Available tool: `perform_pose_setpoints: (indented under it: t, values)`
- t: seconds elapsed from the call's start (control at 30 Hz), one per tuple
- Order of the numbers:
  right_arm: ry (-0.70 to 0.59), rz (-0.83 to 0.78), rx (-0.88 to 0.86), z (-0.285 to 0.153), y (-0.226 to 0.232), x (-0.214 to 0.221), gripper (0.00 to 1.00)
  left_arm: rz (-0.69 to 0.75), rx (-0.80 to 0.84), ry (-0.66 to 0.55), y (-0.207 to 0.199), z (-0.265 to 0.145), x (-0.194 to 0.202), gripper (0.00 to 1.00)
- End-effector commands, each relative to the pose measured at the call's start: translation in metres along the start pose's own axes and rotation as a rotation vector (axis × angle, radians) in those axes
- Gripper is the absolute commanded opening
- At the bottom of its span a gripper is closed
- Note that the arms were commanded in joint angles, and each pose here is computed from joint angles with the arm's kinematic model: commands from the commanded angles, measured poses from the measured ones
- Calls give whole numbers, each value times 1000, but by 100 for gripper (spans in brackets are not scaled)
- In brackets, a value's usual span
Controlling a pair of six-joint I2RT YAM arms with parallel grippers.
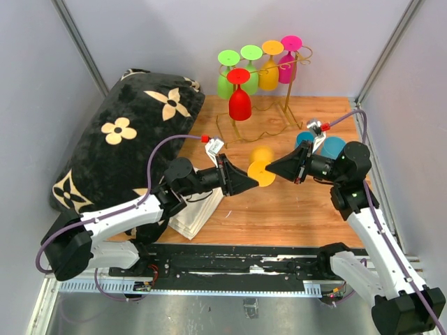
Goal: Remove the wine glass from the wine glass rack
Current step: Place the wine glass at the center of the board.
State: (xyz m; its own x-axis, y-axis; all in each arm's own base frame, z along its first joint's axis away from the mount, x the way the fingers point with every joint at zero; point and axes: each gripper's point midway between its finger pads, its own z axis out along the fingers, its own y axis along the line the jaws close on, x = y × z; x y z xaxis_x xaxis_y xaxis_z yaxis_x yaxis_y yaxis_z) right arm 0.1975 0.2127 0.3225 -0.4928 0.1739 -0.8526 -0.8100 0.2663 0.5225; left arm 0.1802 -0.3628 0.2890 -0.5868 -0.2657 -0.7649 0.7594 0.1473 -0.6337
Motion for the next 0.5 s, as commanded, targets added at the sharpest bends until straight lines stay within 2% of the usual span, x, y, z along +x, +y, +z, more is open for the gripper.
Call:
perform_pose_setpoints:
  t: [0.0, 0.33, 0.43, 0.47]
  values:
    - [-58, -96, -53, -1, 16, -9, 1, 7, 55, 17, -12, 5, -3, 28]
    - [9, -170, -172, -4, 39, 9, 1, -36, 160, -12, -27, 8, -5, 29]
    - [23, -180, -161, -5, 38, 12, 1, -51, 146, -1, -21, 9, 0, 19]
    - [23, -191, -152, -6, 38, 12, 1, -48, 145, 3, -20, 9, 2, 10]
